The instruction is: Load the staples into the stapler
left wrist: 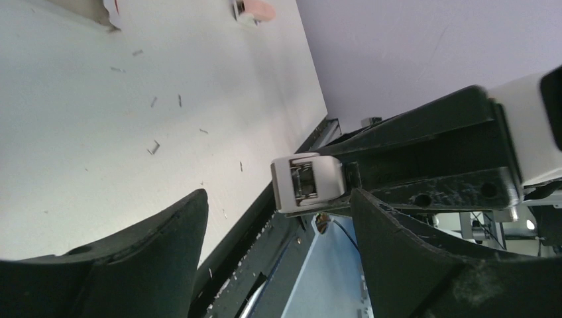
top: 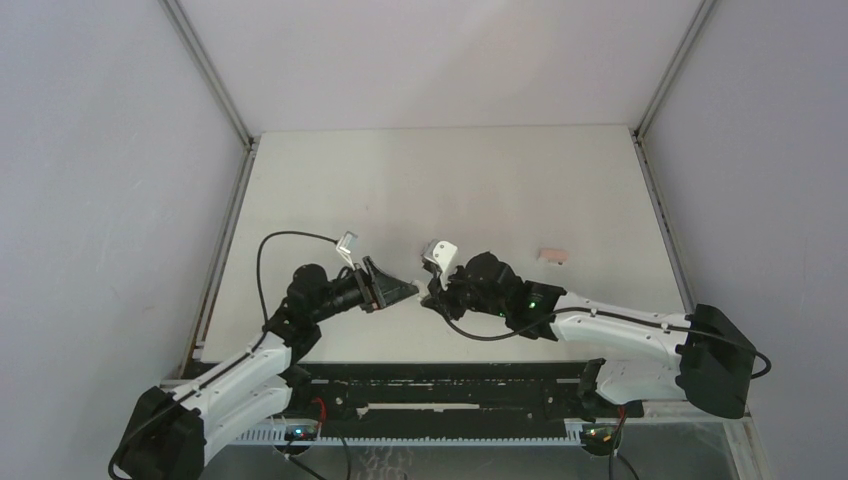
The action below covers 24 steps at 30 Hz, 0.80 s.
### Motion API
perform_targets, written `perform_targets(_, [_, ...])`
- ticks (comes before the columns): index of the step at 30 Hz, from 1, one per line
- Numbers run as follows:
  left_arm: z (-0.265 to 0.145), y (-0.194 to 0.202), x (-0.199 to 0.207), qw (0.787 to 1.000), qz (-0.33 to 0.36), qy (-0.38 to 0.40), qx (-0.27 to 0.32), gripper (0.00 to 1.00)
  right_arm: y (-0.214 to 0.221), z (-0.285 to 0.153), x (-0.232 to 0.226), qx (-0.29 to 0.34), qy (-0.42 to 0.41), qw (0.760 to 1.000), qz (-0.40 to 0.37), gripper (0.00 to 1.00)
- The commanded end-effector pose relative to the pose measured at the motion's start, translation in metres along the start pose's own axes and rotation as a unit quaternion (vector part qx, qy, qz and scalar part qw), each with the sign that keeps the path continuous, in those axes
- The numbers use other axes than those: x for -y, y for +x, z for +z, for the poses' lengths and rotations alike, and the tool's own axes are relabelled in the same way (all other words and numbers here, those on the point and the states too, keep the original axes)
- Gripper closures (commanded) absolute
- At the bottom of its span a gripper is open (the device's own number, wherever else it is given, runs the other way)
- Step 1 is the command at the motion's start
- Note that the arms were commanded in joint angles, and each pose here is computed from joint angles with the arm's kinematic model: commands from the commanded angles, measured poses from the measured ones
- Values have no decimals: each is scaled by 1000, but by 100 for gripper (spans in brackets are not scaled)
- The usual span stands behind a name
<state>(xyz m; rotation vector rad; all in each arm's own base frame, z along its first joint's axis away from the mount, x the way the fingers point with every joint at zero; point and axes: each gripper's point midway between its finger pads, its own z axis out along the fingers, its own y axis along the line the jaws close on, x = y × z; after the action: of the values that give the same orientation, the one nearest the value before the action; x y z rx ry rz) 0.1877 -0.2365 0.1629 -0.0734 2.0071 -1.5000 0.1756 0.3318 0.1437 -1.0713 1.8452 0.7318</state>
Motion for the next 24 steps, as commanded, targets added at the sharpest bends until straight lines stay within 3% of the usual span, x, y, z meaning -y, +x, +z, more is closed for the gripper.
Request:
perform_targets(1, [4,7,25,999,4,44,-26,21,-24,-8,-6,43,-13,998,-32,100])
perform_targets(7, [5,5,36,998,-2,63,-24,25,-23,-11,-14,40,-34,998,-45,100])
perform_targets(13, [5,3,45,996,-10,80,-23,19,-17,-13,-19,30,-46,996,-65,100])
perform_targets(24, [4,9,43,996,-20,82,-37,52,-20,-15,-21,34,-41,995,-79,99])
